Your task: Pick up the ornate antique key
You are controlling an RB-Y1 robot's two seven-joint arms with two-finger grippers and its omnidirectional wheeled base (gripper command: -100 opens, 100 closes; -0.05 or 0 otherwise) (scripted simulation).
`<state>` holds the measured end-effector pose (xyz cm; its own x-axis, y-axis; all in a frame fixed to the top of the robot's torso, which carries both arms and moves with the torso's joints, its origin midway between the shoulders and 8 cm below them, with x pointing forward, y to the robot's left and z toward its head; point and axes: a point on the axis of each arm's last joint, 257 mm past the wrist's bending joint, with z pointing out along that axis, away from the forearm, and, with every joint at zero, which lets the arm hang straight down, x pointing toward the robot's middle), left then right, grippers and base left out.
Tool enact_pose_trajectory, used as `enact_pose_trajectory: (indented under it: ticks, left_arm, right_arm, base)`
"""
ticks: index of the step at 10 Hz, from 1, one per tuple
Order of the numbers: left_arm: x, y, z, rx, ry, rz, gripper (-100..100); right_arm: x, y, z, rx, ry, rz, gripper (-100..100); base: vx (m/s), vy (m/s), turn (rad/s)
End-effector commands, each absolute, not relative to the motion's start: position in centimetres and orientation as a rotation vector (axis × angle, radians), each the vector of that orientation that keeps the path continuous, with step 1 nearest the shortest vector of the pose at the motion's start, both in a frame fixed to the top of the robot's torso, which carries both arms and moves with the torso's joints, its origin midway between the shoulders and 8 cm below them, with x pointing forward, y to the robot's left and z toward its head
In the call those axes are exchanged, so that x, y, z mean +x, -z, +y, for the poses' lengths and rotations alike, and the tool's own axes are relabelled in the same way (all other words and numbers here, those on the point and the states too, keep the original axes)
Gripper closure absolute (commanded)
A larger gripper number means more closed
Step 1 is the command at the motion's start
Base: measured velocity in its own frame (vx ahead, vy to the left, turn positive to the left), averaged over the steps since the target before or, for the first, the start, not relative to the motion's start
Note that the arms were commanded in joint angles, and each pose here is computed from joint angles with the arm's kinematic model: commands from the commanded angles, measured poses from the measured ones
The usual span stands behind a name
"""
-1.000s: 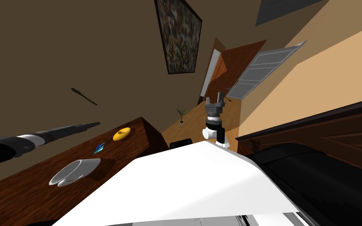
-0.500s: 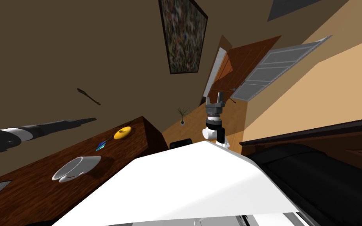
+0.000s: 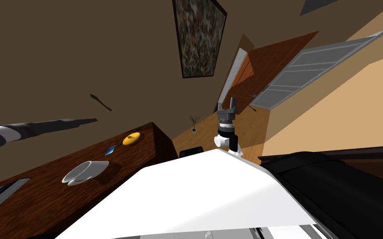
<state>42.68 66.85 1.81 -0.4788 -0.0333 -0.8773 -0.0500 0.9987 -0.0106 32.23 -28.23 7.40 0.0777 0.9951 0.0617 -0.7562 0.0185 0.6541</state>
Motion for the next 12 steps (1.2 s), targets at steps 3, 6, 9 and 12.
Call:
enact_pose_trajectory:
  ticks: [3, 6, 9, 12]
  left_arm:
    - [44.0, -5.3, 66.1, -0.049, 0.010, 2.063, -100]
    - [44.8, -7.1, 65.4, -0.039, 0.026, 2.063, -100]
    - [45.9, -9.2, 64.2, -0.024, 0.047, 2.073, -100]
    - [46.7, -10.5, 63.0, -0.009, 0.063, 2.092, -100]
  right_arm:
    - [32.2, -7.4, -28.2, 0.620, -1.445, 0.485, 0]
    - [32.2, -7.4, -28.2, 0.620, -1.445, 0.485, 0]
    - [32.2, -7.4, -28.2, 0.620, -1.445, 0.485, 0]
    - [32.2, -7.4, -28.2, 0.620, -1.445, 0.485, 0]
  base:
    - [0.052, -0.064, 0.161]
    - [0.043, -0.034, 0.094]
    - [0.091, -0.033, 0.138]
    - [0.087, -0.006, 0.115]
